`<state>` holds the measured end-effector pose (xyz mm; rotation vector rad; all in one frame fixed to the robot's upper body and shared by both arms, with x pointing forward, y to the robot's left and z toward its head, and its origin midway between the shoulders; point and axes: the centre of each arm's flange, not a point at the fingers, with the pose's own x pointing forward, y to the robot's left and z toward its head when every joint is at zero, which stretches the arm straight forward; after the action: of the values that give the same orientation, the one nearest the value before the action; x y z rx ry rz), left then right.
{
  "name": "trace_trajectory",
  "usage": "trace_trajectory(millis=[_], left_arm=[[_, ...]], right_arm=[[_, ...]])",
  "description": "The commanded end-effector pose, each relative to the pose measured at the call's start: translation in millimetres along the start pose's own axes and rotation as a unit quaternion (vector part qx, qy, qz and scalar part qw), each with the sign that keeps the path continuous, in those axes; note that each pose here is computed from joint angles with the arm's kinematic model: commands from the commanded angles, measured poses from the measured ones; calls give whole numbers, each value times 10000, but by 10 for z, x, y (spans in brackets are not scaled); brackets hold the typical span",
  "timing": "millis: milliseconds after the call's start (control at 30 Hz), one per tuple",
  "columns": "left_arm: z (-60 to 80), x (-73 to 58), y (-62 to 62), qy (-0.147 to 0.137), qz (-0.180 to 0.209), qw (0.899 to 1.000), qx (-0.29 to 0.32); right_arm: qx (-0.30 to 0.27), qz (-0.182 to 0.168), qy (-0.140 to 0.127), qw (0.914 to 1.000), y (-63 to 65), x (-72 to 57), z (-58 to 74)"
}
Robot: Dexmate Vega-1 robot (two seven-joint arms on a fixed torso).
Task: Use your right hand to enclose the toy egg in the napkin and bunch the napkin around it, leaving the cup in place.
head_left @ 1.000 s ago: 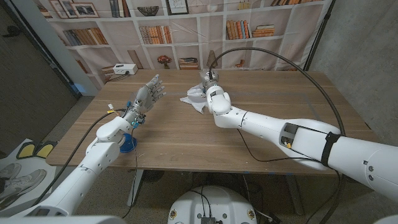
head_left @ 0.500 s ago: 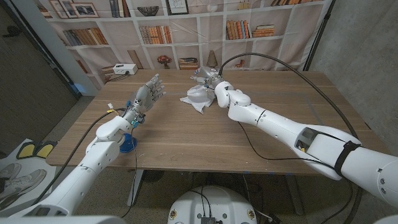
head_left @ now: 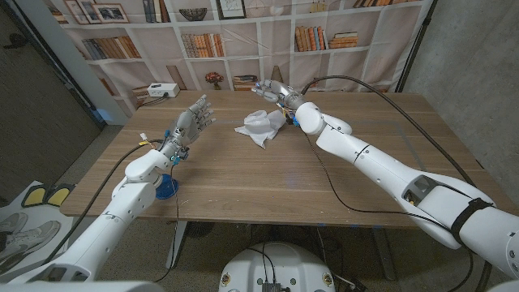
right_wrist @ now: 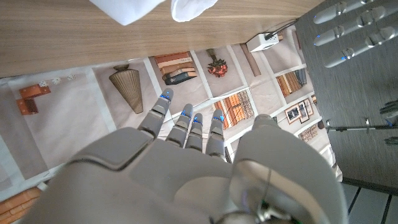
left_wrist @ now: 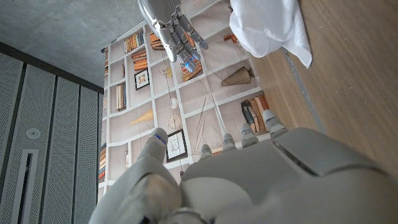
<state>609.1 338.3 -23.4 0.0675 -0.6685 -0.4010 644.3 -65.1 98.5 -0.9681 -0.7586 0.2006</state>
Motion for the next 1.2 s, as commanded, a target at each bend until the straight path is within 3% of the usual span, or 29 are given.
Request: trace_trajectory(millis=[33, 200, 633, 1033, 1133, 1200], left_arm=[[36, -1, 28, -116, 42, 9999, 38], [69, -32, 43, -205, 117, 9997, 75], [79, -170, 131, -283, 266, 9992, 8], [109, -125, 142, -227, 89, 9997, 38], [138, -126, 138, -208, 110, 9997, 104], [149, -139, 139, -193, 134, 9997, 114]], right_arm=[[1260, 157, -344, 9913, -236, -224, -145], [1770, 21, -403, 9834, -283, -363, -240], [2676, -952, -174, 9586, -393, -852, -521], [3558, -1509, -77, 9223, -310, -1193, -824], [3884, -1737, -117, 9049, -297, -1260, -919], [3954, -1911, -73, 8984, -287, -1304, -965]])
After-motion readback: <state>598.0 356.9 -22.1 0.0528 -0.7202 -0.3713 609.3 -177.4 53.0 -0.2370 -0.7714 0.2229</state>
